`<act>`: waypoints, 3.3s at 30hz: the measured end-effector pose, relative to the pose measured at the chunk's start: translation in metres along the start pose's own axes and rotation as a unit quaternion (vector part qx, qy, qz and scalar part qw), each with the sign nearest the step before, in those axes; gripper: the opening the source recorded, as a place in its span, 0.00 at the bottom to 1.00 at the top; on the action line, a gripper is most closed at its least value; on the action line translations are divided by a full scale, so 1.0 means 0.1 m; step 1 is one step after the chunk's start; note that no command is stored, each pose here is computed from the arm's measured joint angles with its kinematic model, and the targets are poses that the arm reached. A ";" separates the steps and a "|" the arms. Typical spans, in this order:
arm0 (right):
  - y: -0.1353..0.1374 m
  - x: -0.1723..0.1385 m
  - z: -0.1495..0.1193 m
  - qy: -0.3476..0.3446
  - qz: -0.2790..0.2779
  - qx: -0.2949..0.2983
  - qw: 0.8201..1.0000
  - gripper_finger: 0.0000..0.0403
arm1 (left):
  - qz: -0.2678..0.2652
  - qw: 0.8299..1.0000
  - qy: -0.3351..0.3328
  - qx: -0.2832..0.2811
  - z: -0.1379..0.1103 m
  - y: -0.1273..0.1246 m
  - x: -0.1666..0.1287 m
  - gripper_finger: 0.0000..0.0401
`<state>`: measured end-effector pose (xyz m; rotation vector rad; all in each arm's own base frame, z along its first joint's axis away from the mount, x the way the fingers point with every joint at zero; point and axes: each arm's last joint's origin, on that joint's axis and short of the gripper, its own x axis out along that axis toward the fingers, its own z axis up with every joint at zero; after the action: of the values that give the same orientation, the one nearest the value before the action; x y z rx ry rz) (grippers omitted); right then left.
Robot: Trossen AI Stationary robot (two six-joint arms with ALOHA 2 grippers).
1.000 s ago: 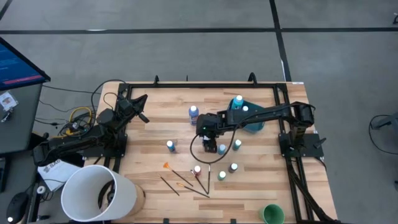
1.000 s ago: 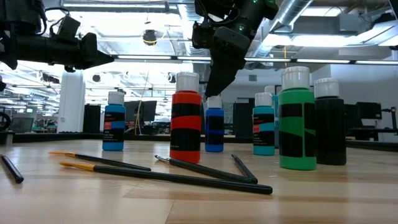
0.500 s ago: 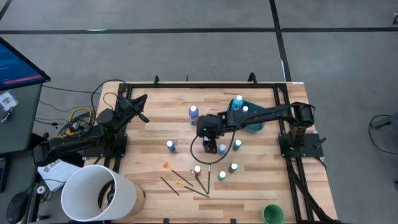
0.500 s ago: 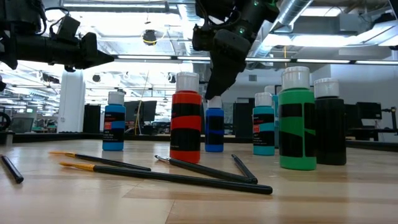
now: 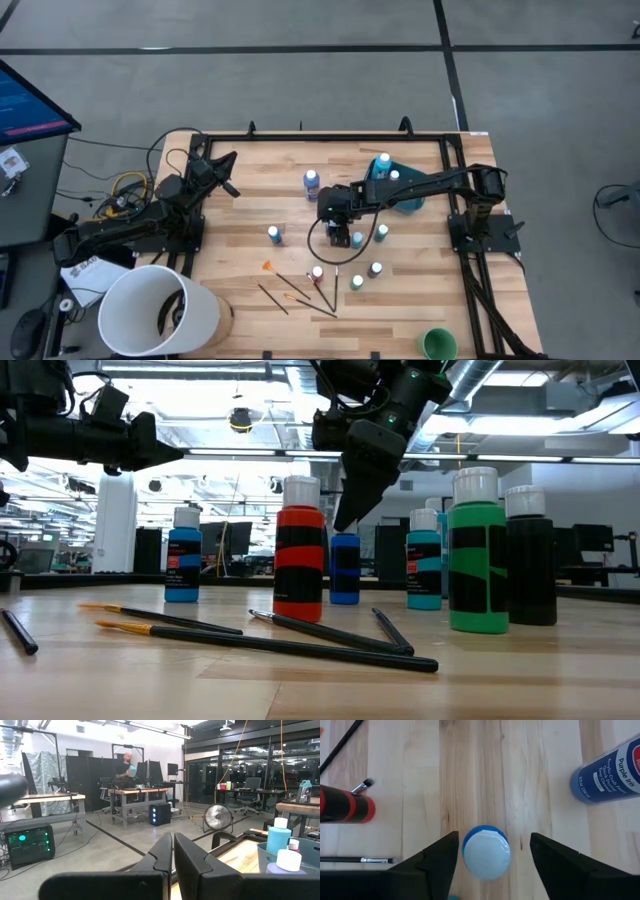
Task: Pick & Place Paint Supplies
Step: Put the small purple paint bottle into the blue bin
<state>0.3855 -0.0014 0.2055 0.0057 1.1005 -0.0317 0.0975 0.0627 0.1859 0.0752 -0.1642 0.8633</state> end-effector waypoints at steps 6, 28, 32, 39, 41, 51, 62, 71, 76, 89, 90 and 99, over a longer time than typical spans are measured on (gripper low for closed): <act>0.00 0.00 0.00 0.001 0.000 -0.001 1.000 0.39 | 0.000 1.000 0.000 0.000 0.00 0.00 0.00 0.02; -0.39 -1.25 -0.33 0.009 -0.072 0.059 0.996 0.27 | 0.000 1.000 0.000 0.000 0.00 0.00 0.00 0.02; -0.56 -1.58 -0.64 0.020 -0.136 0.136 0.981 0.28 | 0.000 1.000 0.000 0.000 0.00 0.00 0.00 0.02; -0.70 -1.68 -1.24 0.021 -0.169 0.227 0.959 0.28 | 0.000 1.000 0.000 0.000 0.00 0.00 0.00 0.02; -0.73 -1.63 -1.40 0.024 -0.175 0.245 0.953 0.28 | 0.000 1.000 0.000 0.000 0.00 0.00 0.00 0.02; -0.91 -1.35 -1.78 0.014 -0.192 0.292 0.937 0.28 | 0.000 1.000 0.000 0.000 0.00 0.00 0.00 0.02; -1.01 -1.14 -1.90 -0.004 -0.178 0.299 0.937 0.28 | 0.000 1.000 0.000 0.000 0.00 0.00 0.00 0.02; -1.06 -1.07 -1.98 -0.005 -0.184 0.307 0.934 0.29 | 0.000 1.000 0.000 0.000 0.00 0.00 0.00 0.02; -1.07 -1.07 -1.95 -0.020 -0.181 0.300 0.936 0.29 | 0.000 1.000 0.000 0.000 0.00 0.00 0.00 0.02; -1.07 -1.07 -1.96 -0.015 -0.177 0.299 0.937 0.29 | 0.000 1.000 0.000 0.000 0.00 0.00 0.00 0.02; -1.07 -1.07 -1.96 -0.015 -0.178 0.300 0.937 0.29 | 0.000 1.000 0.000 0.000 0.00 0.00 0.00 0.02; -1.10 -1.04 -1.99 -0.022 -0.183 0.303 0.935 0.29 | 0.000 1.000 0.000 0.000 0.00 0.00 0.00 0.02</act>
<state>0.1583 -0.1050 0.2091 0.3523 0.9970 -0.7033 0.0975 0.0627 0.1859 0.0753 -0.1644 0.8631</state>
